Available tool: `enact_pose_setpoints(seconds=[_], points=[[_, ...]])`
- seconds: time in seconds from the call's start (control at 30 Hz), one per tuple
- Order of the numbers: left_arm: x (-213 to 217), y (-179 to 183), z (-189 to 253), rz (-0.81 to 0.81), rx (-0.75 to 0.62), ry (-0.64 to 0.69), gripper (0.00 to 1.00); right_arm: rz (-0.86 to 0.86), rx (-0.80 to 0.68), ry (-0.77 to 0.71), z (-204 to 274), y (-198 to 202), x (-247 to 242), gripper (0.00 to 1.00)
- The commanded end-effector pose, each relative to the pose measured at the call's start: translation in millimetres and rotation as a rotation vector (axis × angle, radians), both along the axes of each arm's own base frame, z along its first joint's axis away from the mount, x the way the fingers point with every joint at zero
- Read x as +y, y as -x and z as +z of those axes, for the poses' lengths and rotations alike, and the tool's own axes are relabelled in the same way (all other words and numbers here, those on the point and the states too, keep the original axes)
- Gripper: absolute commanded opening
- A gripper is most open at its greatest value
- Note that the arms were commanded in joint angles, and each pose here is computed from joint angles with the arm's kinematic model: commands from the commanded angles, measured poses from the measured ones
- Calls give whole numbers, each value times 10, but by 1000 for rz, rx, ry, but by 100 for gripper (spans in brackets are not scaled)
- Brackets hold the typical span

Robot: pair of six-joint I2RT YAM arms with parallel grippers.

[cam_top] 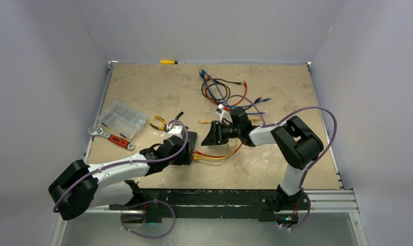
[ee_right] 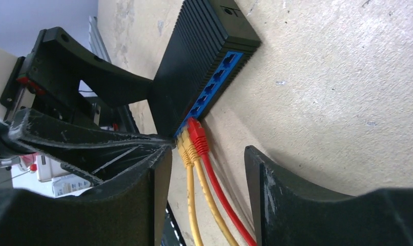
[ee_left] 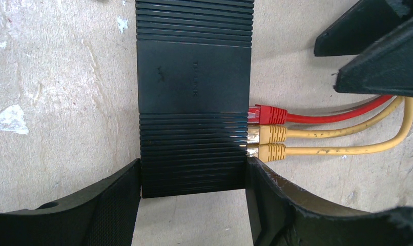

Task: Pull the plug from the switch port
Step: Pull the connector from the switch port.

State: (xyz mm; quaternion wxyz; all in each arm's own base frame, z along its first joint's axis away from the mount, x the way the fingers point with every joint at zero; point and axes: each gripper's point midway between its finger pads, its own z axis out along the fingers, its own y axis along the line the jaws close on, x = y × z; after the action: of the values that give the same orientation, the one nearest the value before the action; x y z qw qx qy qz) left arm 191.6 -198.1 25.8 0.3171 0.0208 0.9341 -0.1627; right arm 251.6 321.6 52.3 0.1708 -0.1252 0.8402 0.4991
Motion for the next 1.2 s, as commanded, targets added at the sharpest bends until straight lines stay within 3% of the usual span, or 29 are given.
enact_pose_setpoints(seconds=[0.0, 0.33, 0.43, 0.53, 0.63, 0.8, 0.9, 1.17], points=[[147, 266, -238, -16, 111, -52, 0, 31, -2, -65, 9, 29, 130, 53], [149, 265, -243, -16, 111, -55, 0, 89, 55, -78, -166, 227, 314, 49], [156, 267, -249, -15, 113, -58, 0, 102, 69, -78, -227, 261, 361, 37], [162, 271, -252, -16, 114, -60, 0, 116, 81, -83, -257, 295, 398, 32], [163, 272, -253, -16, 113, -61, 0, 126, 87, -90, -267, 311, 428, 32], [161, 274, -251, -15, 114, -59, 0, 133, 82, -98, -241, 293, 476, 41], [160, 269, -245, -15, 112, -58, 0, 135, 84, -98, -256, 288, 494, 42], [167, 273, -254, -18, 114, -63, 0, 131, 83, -92, -339, 239, 541, 28]])
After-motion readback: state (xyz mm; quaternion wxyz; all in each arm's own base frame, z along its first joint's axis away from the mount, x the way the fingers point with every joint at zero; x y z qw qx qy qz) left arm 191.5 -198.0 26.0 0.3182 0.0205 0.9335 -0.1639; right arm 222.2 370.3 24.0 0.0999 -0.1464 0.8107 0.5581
